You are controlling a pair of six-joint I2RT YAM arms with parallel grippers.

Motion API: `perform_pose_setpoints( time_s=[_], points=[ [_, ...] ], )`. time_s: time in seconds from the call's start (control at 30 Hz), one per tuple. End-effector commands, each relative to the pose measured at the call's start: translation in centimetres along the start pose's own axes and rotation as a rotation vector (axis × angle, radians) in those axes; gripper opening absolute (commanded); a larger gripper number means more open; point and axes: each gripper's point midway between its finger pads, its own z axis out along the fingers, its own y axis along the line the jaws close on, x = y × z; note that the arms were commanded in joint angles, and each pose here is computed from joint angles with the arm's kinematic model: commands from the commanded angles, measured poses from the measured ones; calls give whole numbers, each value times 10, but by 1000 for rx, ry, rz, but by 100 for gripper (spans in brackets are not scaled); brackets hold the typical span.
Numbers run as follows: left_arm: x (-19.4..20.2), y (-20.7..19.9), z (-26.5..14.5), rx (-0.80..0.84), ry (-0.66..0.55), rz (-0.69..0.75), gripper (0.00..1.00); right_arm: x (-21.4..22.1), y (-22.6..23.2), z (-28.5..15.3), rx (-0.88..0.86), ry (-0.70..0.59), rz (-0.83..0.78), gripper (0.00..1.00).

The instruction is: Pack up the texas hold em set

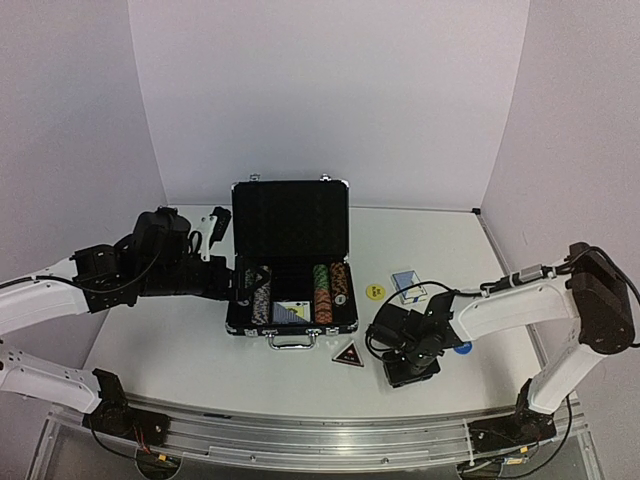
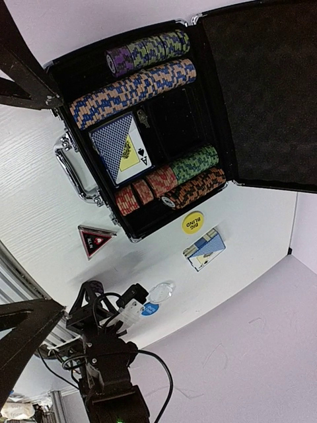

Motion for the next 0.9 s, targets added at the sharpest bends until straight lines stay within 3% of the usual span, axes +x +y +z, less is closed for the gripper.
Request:
perform_pose_setpoints(
  time_s=[0.0,0.27,0.53,0.87],
  points=[
    [-6,-1,-10,5,-37,-18,100,53,-30,30,123,177,-12,26],
    [-6,-2,-10,20,-47,-43,100,32,-19,9,81,84,-21,0],
    [-4,-3,-7,34,-46,-82,100,3,-4,-38,-8,-42,-51,0],
    [1,-20,7,121,-5,-175,100,-8,15,-77,-114,-75,-130,0]
  ],
)
